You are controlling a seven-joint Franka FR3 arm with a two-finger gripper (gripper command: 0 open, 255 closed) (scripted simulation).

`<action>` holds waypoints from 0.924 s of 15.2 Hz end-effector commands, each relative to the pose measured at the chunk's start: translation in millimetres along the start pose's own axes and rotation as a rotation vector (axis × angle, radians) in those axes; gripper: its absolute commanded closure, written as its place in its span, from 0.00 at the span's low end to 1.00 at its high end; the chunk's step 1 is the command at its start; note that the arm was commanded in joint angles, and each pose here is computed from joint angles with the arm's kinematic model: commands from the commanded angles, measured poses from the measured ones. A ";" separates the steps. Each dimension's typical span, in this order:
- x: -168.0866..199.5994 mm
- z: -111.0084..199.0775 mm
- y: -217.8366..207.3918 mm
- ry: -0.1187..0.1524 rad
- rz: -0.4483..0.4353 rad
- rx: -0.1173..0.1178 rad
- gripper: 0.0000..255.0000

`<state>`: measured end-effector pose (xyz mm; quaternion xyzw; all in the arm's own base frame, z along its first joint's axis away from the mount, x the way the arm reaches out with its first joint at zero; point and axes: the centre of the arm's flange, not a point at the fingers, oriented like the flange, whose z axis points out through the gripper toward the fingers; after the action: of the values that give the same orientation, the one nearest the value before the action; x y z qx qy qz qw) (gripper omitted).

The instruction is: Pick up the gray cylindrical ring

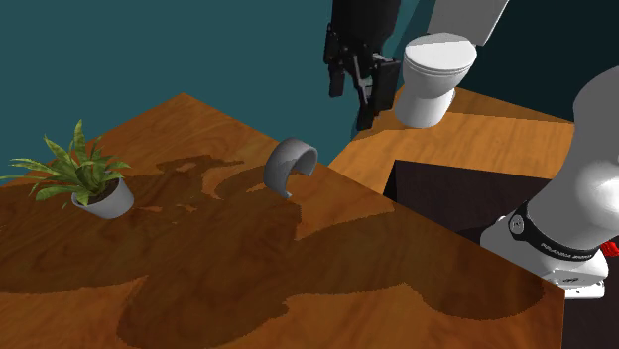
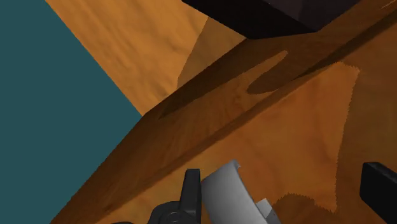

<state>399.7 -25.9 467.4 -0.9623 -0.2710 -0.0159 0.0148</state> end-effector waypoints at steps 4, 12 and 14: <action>44.7 26.9 9.2 0.097 -0.294 -0.016 0.00; 65.5 64.5 9.9 0.140 -0.425 -0.021 0.00; 65.0 78.1 10.1 0.140 -0.425 -0.021 0.00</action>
<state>462.7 1.2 397.8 -0.8804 -0.4657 -0.0880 0.0199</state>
